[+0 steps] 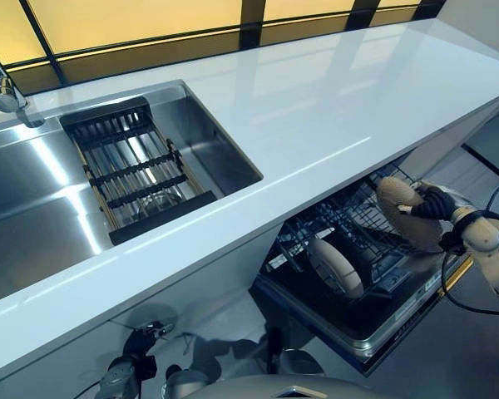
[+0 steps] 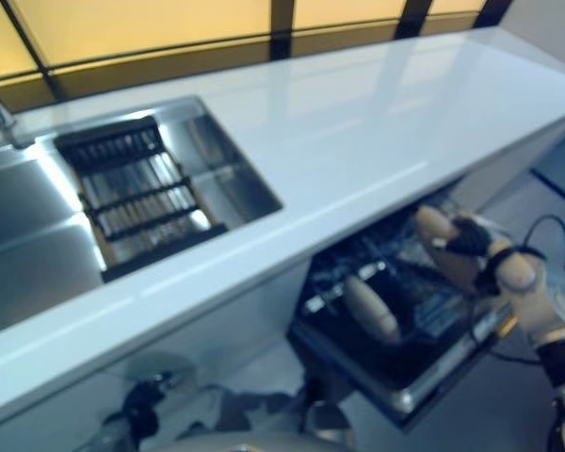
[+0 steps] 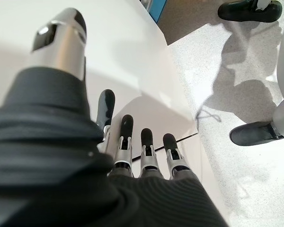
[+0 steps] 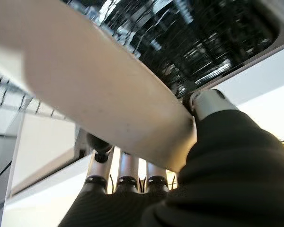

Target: Take plates into dishwasher

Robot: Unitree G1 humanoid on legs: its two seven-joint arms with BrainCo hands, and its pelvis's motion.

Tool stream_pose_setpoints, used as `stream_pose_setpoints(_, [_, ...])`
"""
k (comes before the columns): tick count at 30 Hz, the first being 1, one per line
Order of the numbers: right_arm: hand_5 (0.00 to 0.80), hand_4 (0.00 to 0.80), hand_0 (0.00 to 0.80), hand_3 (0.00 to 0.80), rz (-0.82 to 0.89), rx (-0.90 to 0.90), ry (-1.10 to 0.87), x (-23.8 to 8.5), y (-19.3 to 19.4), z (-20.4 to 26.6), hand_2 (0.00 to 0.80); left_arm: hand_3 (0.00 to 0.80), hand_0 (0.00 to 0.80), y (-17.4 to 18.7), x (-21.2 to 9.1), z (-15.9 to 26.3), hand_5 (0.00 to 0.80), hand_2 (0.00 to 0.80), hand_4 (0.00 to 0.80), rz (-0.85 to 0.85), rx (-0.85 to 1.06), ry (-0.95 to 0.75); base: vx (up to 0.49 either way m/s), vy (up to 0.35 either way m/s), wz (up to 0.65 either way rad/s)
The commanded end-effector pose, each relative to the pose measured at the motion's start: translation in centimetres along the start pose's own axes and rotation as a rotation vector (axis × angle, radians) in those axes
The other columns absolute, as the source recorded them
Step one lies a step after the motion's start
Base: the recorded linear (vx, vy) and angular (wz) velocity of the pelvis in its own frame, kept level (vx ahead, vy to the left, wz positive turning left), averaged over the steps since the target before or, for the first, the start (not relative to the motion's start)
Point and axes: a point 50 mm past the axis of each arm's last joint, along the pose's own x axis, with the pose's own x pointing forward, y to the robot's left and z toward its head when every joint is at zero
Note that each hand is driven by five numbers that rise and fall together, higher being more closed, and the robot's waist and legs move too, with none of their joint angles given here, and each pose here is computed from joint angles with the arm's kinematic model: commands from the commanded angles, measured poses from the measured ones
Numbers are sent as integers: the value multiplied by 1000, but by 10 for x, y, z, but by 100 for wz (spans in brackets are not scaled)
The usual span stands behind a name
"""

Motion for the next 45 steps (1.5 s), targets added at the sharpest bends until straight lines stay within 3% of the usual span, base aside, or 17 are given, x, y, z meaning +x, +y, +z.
stream_pose_setpoints(1, [800, 800, 800, 800, -58, -9, -82, 2, -22, 19, 800, 0, 0, -9, 11, 45, 0, 0, 0, -25, -27, -187, 0, 0, 0])
stream_pose_setpoints(11, [800, 800, 800, 800, 37, 93, -108, 8, 5, 24, 800, 0, 0, -11, 11, 43, 0, 0, 0, -36, -29, -184, 0, 0, 0])
stream_pose_setpoints(25, [800, 800, 800, 800, 55, 47, -82, 20, 24, 27, 800, 0, 0, -16, 12, 54, 0, 0, 0, -42, -71, -234, 0, 0, 0])
stream_pose_setpoints(33, [800, 800, 800, 800, 50, -90, -31, 33, 37, 28, 800, 0, 0, -20, 12, 59, 0, 0, 0, -63, -80, -263, -2, -1, 3])
stream_pose_setpoints(45, [800, 800, 800, 800, 90, -25, 121, 48, 68, 10, 800, 0, 0, -33, 14, 63, 0, 0, 0, -109, -52, -279, 8, -2, 6])
